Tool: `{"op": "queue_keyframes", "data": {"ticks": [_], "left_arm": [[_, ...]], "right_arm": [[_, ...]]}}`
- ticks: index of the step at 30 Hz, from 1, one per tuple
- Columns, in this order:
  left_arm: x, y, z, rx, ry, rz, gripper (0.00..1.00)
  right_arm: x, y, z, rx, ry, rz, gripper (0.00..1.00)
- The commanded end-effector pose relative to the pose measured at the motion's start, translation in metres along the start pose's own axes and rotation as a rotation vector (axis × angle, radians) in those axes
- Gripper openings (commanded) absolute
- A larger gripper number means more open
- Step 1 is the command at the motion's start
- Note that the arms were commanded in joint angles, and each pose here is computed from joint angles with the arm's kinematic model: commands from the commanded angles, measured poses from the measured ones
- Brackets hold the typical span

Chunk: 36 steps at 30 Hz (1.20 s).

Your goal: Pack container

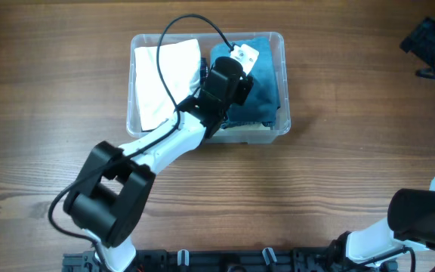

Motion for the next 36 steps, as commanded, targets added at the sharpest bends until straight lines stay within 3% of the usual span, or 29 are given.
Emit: {"op": "queue_keyframes", "data": {"ticks": [1, 9, 17, 20, 22, 25, 36], "left_arm": [[-0.005, 0.015, 0.016, 0.047, 0.025, 0.007, 0.08], [-0.009, 0.018, 0.026, 0.092, 0.031, 0.02, 0.13], [0.013, -0.04, -0.04, -0.099, -0.012, -0.019, 0.17], [0.025, -0.077, -0.066, -0.17, -0.074, -0.03, 0.37], [0.032, -0.1, -0.077, -0.195, -0.077, -0.035, 0.65], [0.041, -0.136, -0.087, -0.217, -0.081, -0.04, 0.98], [0.049, -0.24, -0.091, -0.238, -0.068, 0.005, 1.0]], "right_arm": [[0.002, 0.004, 0.0, 0.008, 0.013, -0.001, 1.0], [0.002, 0.004, 0.0, 0.008, 0.013, -0.001, 1.0], [0.002, 0.004, 0.0, 0.008, 0.013, -0.001, 1.0], [0.002, 0.004, 0.0, 0.008, 0.013, -0.001, 1.0], [0.002, 0.004, 0.0, 0.008, 0.013, -0.001, 1.0], [0.002, 0.004, 0.0, 0.008, 0.013, -0.001, 1.0], [0.002, 0.004, 0.0, 0.008, 0.013, -0.001, 1.0]]}}
Point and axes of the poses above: each gripper's point midway between its finger pads, its own y axis out along the fingers, its own x axis along the line the jaws close on, z = x × y, the point moved 9 cm from there along -y, back along the fingers, and after that the axes turned 9 degrees about y, right-handed, at the moved point
